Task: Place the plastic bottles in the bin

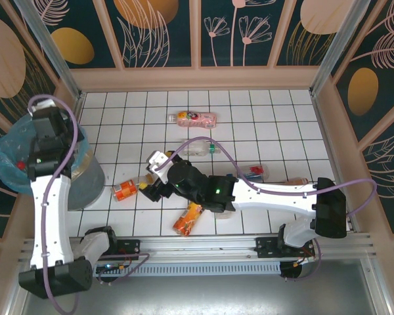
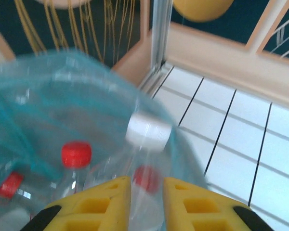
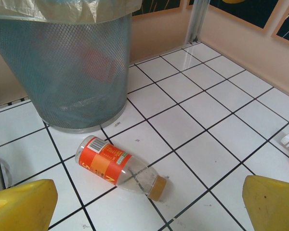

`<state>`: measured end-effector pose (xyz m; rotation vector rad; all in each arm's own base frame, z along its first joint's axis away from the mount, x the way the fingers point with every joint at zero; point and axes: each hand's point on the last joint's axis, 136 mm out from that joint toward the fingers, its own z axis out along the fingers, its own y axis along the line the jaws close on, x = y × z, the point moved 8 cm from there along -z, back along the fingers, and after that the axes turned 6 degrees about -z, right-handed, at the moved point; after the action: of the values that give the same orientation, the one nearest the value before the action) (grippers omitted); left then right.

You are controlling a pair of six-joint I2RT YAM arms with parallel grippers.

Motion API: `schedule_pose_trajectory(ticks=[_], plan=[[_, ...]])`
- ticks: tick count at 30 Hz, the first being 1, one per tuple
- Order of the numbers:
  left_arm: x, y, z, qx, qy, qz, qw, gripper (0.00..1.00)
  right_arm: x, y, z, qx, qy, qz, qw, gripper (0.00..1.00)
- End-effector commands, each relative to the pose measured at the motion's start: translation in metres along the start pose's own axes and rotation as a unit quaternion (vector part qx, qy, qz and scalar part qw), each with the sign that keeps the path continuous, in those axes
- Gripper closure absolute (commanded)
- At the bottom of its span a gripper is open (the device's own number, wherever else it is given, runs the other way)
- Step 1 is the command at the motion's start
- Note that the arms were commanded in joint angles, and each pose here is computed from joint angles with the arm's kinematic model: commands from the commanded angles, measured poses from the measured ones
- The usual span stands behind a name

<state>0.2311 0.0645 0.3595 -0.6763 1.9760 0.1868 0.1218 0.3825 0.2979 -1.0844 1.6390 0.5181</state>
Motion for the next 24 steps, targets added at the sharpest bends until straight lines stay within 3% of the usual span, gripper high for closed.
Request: schedule_pose_trajectory(ticks=[1,10,24], plan=[[0.013,0.012,-0.006,-0.021,-0.019,-0.021,0.999,0.78,-0.002,0.003,0.001,0.001,-0.002,-0.011,1.000,0.01],[0.033,0.013,0.014,0.046,0.018,-0.102,0.994,0.85,-0.002,0.009,0.009,-0.015,0.004,-0.027,1.000,0.01],[0.018,0.031,0.028,0.126,0.034,-0.228,0.965,0.83,-0.004,0.007,0.005,-0.012,0.001,-0.027,1.000,0.01]])
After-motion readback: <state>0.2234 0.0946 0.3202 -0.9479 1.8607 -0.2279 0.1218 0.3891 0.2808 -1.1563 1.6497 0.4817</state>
